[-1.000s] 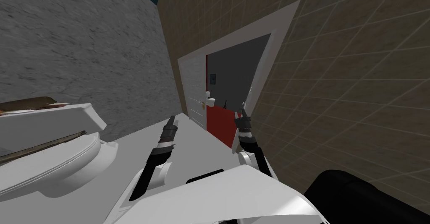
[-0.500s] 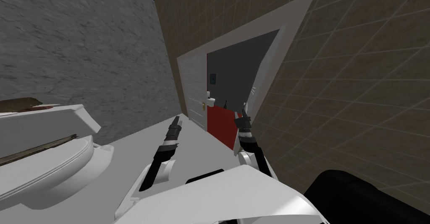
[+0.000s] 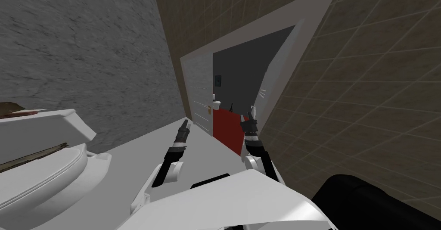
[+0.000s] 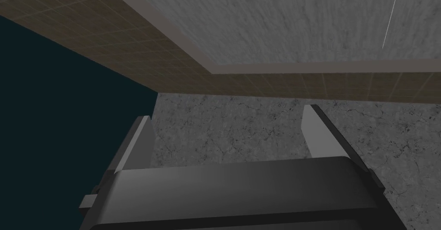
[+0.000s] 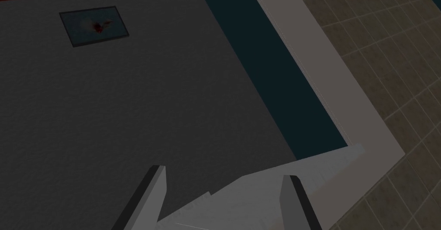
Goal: Push the door open
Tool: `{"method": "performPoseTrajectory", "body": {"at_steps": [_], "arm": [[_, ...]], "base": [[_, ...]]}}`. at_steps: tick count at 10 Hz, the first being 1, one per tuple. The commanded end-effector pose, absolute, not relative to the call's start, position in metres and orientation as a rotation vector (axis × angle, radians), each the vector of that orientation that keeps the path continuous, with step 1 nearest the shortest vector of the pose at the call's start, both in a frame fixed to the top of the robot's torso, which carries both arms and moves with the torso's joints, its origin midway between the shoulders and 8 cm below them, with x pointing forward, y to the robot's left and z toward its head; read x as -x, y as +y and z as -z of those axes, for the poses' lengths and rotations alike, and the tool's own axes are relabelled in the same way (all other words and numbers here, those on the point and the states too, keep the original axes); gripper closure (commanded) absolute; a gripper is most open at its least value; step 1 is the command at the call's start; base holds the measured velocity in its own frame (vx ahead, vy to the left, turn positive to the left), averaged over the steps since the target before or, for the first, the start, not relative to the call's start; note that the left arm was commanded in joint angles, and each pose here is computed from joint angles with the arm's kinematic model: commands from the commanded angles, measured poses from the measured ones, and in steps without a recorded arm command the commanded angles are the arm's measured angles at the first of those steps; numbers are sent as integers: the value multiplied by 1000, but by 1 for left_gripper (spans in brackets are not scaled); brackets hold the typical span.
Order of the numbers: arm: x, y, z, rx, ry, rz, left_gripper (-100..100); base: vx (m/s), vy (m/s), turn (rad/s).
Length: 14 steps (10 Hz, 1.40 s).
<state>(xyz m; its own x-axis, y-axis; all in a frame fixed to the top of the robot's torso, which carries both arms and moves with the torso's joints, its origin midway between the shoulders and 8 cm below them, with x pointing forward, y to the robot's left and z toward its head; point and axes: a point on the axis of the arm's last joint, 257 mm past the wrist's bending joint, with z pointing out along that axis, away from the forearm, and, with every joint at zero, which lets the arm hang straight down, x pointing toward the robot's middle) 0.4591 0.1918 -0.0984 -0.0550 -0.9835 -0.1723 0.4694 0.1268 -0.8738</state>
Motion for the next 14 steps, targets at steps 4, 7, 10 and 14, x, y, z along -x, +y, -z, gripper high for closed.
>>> {"method": "performPoseTrajectory", "body": {"at_steps": [4, 7, 10, 14], "arm": [[-478, 168, 123, 717, 1044, 1407, -100], [-488, 154, 137, 728, 1080, 1434, -100], [-497, 140, 150, 740, 1116, 1461, -100], [-508, 121, 167, 755, 1167, 1493, -100]], "base": [[121, 78, -34], [93, 60, -27], [84, 58, -29], [103, 73, -31]]}}
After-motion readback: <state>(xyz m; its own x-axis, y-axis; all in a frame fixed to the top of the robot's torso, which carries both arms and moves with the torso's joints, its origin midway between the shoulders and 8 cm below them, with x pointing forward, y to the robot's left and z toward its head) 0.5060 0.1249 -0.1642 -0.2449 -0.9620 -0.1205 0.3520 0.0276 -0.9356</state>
